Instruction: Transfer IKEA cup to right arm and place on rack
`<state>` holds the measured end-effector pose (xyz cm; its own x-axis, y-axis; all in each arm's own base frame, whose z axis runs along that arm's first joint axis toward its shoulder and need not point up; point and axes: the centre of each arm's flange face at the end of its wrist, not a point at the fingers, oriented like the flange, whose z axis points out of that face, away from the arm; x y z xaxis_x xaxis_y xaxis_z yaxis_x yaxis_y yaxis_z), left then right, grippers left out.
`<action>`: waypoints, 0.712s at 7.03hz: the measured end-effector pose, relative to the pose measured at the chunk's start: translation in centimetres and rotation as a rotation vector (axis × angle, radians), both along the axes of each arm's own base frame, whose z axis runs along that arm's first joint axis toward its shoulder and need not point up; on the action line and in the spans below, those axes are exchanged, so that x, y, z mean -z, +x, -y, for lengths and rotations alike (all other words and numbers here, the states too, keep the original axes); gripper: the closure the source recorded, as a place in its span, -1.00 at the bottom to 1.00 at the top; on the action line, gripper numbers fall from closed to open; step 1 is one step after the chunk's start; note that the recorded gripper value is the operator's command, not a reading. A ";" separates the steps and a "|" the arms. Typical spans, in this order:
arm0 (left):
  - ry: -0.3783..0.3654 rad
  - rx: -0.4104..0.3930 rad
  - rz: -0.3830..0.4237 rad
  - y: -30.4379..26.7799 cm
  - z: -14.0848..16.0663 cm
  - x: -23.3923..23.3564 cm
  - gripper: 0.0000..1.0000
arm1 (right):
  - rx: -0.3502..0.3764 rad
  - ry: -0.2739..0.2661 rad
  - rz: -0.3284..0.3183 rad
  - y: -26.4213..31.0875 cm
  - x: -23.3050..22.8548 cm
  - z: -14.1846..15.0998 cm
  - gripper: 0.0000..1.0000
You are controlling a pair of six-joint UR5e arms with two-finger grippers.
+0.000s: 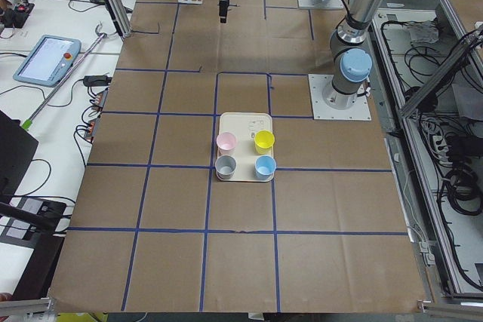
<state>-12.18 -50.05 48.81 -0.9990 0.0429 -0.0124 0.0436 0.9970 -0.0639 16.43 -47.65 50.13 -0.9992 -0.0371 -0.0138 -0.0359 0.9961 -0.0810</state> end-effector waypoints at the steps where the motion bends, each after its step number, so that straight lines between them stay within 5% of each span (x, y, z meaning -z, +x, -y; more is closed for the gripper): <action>1: 0.000 0.000 0.000 0.0 0.0 0.0 -0.99 | -0.001 0.000 -0.001 -0.1 0.2 -0.5 -1.00; 5: -0.001 0.000 0.000 0.0 0.0 0.0 -0.99 | -0.008 -0.006 -0.008 -0.2 0.4 -0.7 -1.00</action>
